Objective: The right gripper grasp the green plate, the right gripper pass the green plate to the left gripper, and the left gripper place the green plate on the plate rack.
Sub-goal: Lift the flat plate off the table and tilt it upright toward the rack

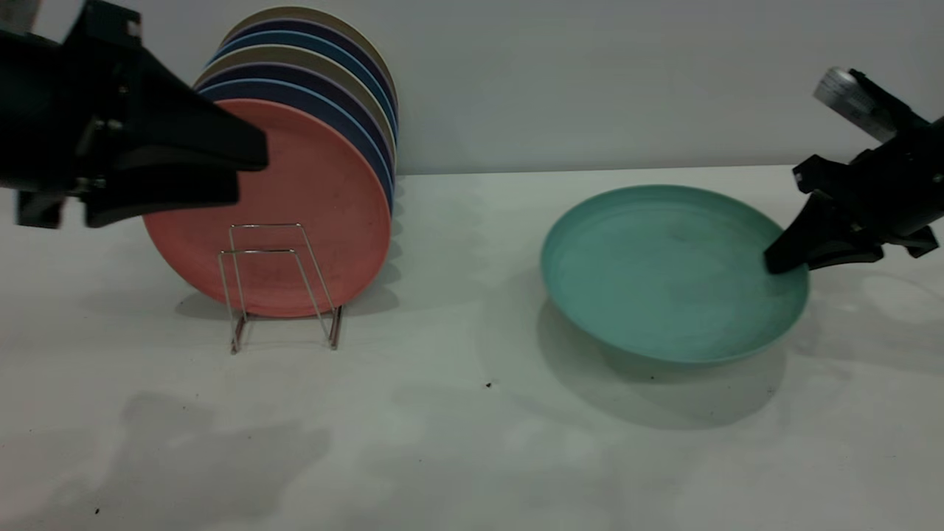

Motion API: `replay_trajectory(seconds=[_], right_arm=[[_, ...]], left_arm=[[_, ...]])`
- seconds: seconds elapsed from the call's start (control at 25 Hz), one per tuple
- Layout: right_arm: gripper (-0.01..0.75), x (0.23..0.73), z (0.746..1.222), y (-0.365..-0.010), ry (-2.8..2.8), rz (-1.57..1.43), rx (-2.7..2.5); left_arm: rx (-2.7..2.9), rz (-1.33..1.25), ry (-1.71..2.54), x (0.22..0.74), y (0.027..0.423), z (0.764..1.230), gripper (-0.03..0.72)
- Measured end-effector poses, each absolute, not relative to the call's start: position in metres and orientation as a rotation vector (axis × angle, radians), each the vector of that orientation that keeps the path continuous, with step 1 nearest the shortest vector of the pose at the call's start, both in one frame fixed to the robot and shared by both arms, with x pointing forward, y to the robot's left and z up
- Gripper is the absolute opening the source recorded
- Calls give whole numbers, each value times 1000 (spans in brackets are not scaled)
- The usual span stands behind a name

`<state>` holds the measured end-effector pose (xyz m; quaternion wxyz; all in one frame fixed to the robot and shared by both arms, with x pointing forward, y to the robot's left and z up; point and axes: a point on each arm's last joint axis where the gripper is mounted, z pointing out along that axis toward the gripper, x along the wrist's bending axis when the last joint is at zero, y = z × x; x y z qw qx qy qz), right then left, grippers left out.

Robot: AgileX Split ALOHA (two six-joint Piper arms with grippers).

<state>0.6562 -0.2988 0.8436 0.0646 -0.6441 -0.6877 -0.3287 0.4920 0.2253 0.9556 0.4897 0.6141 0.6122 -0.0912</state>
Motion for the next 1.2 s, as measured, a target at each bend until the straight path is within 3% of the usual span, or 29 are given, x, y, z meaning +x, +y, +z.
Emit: replay_trajectory(seconds=[0.48,1.2], right_arm=[[15,649,870,-220,-2174,-1043,-1658],[20,626,902,-139,-2055,-1200,-1349]], left_arm=[[1474,-377,1511,523,218,916,373],[1475,-379,1516,526,218,913,361]])
